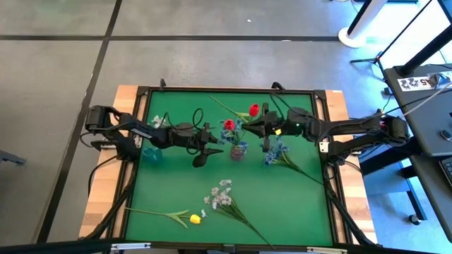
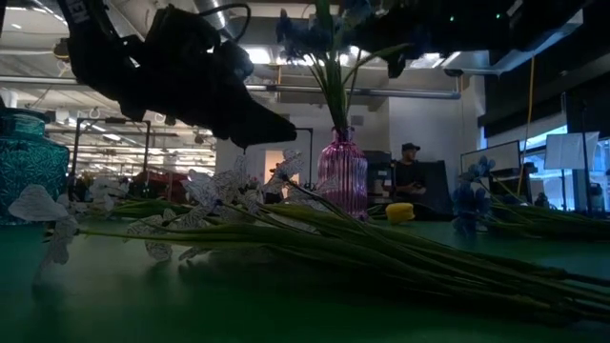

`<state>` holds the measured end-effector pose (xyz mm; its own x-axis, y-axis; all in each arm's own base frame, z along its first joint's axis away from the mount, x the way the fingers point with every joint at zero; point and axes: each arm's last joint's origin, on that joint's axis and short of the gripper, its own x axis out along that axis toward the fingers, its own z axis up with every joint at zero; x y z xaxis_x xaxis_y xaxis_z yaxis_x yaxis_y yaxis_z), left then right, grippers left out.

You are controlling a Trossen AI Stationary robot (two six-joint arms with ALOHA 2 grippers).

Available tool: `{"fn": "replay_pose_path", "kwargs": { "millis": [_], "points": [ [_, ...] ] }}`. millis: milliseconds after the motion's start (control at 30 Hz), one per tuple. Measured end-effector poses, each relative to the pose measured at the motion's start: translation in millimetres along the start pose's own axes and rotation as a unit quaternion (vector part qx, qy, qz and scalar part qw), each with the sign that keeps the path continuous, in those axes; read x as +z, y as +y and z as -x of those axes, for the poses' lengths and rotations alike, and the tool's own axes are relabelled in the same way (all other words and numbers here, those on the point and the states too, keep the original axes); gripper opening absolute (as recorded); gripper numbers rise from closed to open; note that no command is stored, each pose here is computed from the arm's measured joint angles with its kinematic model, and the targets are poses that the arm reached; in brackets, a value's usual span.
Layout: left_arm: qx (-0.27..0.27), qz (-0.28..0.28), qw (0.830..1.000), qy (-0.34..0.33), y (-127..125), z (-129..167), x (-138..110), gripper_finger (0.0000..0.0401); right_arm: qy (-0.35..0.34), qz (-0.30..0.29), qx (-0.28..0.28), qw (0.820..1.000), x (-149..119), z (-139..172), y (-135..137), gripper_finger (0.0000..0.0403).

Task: Sort flowers into vase by color
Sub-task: Put the red flower into the purple vase, then put the blue flowers into the purple vase

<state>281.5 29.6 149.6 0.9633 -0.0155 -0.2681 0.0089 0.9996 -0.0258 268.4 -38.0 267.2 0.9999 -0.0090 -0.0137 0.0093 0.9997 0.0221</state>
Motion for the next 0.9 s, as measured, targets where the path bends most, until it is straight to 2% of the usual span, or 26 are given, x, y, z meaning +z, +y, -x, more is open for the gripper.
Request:
{"fn": "replay_pose_path", "kwargs": {
  "millis": [167,267,433,600,733,900],
  "points": [
    [0.007,-0.002,1.000,0.001,0,0,0,0.0151,0.023,0.001,0.014,1.000,-9,-4,0,0.0071],
    [0.013,-0.012,0.999,0.032,0,3,3,0.0151,0.045,0.007,0.023,0.999,-11,-4,1,0.0107],
    [0.068,-0.033,0.989,0.127,0,14,30,0.0151,0.112,0.030,0.035,0.993,11,2,2,0.0179],
    [0.106,-0.051,0.979,0.168,-8,33,61,0.0151,0.190,0.059,0.036,0.979,31,17,5,0.0236],
    [0.107,-0.038,0.980,0.163,-16,49,73,0.0151,0.222,0.072,-0.005,0.972,45,38,5,0.0251],
    [0.120,0.004,0.985,0.123,-24,52,78,0.0151,0.272,0.056,-0.066,0.958,50,70,6,0.0244]
  ]
}}
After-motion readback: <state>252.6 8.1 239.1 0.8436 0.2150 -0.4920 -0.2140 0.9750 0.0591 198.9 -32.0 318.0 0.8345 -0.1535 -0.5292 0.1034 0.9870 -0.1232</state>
